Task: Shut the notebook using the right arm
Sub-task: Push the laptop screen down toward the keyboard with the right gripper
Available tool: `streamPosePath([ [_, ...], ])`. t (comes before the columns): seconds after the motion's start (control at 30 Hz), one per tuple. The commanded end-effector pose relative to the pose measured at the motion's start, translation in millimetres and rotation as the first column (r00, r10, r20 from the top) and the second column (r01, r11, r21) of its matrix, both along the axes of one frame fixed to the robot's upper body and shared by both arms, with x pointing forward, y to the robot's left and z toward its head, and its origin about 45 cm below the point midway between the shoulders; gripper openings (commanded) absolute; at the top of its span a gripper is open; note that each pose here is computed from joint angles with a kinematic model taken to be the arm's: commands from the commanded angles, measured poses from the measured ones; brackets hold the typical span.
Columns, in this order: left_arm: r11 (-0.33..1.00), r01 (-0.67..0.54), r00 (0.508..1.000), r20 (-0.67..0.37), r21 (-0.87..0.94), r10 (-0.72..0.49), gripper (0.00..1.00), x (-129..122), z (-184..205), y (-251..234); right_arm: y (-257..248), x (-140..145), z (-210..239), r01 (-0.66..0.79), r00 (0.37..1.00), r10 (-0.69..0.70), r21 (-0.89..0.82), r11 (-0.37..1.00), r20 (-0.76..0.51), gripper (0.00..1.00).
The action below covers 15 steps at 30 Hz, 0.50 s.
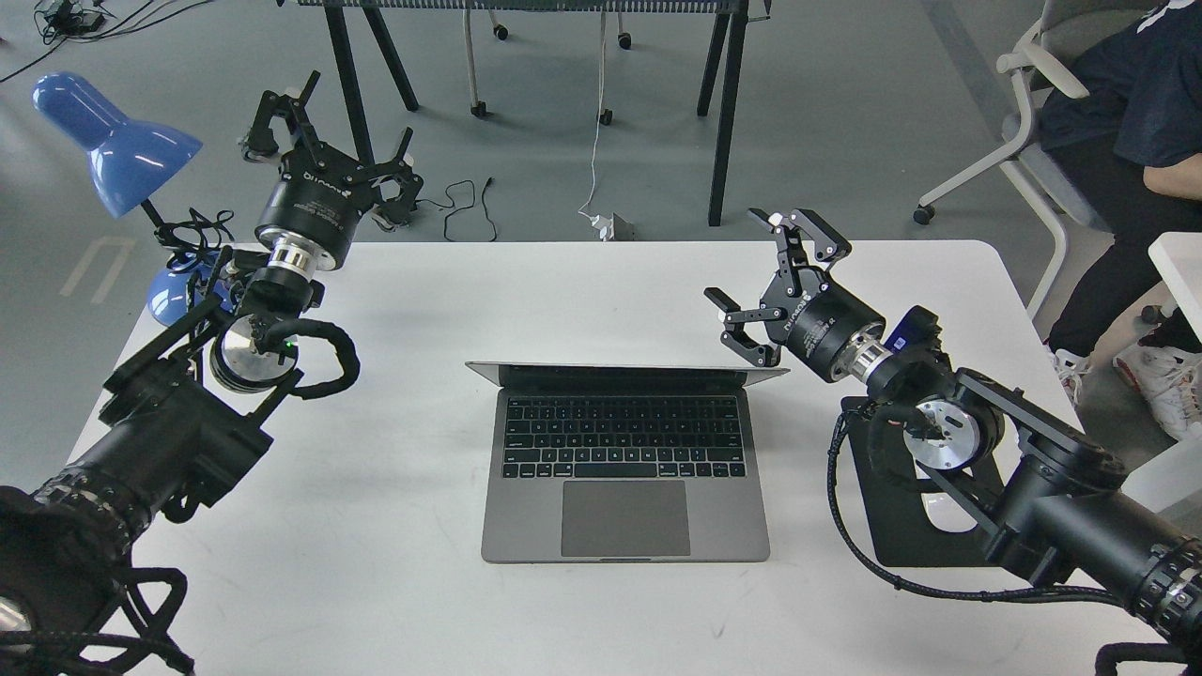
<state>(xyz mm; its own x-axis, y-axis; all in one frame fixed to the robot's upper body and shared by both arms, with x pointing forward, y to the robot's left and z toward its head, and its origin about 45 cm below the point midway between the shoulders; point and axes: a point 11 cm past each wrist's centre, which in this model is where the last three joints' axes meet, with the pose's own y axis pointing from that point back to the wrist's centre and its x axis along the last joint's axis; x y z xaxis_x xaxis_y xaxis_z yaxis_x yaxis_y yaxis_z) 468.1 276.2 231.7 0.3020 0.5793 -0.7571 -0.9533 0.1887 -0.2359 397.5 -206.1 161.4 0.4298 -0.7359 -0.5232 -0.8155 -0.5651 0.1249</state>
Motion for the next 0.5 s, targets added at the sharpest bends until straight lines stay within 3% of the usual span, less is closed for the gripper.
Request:
streamPosePath([
  [0.0, 1.000, 0.000, 1.000, 0.000, 0.000, 0.000, 1.00, 0, 0, 0, -3, -9, -12, -0.017, 1.000, 0.017, -0.043, 0.999, -0.013, 1.00],
  [0.47, 1.000, 0.001, 1.000, -0.001, 0.000, -0.001, 1.00, 0, 0, 0, 10, -49, -58, -0.201, 0.979, 0.187, -0.245, 0.949, -0.081, 1.00],
])
